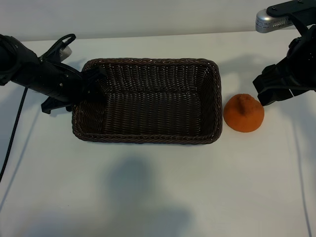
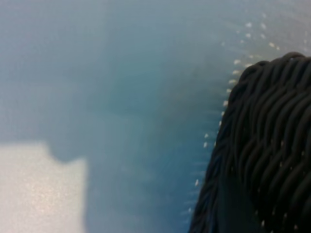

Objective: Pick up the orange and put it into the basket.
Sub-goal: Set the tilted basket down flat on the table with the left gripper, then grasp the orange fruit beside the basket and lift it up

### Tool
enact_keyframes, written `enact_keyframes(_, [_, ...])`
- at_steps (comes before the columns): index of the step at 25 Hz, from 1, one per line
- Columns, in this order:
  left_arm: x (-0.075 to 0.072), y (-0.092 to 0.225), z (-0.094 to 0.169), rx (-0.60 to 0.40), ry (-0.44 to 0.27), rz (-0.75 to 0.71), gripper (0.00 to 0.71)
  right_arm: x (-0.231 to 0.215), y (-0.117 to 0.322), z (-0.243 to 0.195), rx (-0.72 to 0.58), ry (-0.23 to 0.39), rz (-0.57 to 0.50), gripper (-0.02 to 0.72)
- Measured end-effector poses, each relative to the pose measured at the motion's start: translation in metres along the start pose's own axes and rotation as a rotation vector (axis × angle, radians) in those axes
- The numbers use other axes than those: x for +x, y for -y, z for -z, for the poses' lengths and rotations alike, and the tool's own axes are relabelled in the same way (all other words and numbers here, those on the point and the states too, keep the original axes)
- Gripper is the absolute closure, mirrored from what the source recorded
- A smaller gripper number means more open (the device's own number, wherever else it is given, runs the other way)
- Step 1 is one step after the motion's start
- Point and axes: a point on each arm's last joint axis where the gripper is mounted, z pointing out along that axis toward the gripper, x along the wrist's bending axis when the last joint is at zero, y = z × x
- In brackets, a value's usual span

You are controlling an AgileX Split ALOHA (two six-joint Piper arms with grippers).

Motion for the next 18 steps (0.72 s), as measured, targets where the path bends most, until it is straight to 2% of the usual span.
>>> enact_keyframes(2, [-0.001, 0.000, 0.000, 0.003, 0.007, 0.008, 0.289, 0.000, 0.000, 0.000, 0.001, 0.000, 0.000, 0.108])
enact_keyframes(5, [-0.005, 0.001, 0.006, -0.002, 0.024, 0.011, 0.080, 0.000, 0.000, 0.000, 0.002, 0.000, 0.000, 0.108])
enact_keyframes(7, [-0.007, 0.001, 0.009, -0.009, 0.029, 0.007, 0.019, 0.000, 0.000, 0.000, 0.001, 0.000, 0.000, 0.108])
enact_keyframes(12, [-0.011, 0.001, 0.020, -0.024, 0.025, -0.013, 0.016, 0.000, 0.000, 0.000, 0.002, 0.000, 0.000, 0.108])
enact_keyframes(18, [-0.011, 0.007, 0.035, -0.001, -0.037, -0.046, 0.034, 0.000, 0.000, 0.000, 0.002, 0.000, 0.000, 0.108])
